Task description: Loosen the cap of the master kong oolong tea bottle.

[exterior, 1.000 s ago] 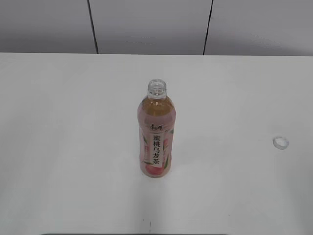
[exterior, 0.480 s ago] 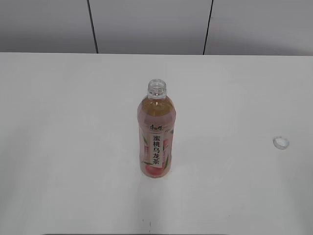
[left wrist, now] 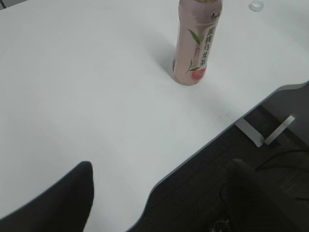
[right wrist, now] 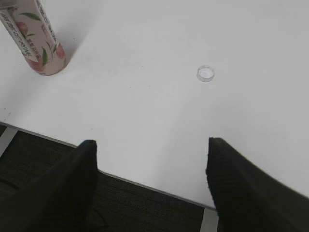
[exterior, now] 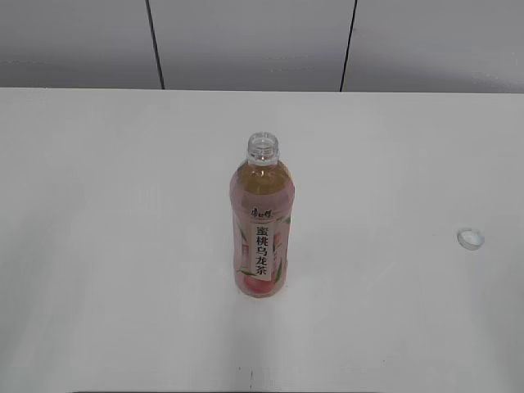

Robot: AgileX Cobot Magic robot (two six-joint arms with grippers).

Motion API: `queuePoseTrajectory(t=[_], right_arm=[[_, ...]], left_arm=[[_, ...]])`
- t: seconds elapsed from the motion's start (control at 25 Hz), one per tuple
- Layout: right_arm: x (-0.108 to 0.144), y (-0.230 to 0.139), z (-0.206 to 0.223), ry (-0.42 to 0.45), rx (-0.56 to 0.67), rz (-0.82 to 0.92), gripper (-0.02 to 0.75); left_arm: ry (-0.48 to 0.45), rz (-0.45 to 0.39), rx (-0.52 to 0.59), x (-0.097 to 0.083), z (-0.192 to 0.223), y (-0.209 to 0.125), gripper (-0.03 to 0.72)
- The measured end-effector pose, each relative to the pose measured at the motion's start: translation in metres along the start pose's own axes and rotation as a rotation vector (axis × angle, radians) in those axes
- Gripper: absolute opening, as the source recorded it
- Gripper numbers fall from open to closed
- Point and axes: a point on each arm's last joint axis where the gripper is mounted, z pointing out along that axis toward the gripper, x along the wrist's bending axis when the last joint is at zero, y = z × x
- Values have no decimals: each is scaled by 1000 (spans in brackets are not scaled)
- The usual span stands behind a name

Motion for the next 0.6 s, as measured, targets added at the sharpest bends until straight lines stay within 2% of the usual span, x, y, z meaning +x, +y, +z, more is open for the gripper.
queuePoseTrajectory(t=[0.36,0.52,0.6], right_arm=[[0,0,0,-11,1,7,533],[-1,0,0,-96,7,64,533],[-1,-1,-2,-143,-3,93,533]], left_arm=[[0,1,0,0,0,0,499],[8,-4,-1,0,0,0,499],[45,-31,-12,1,-2,-1,499]])
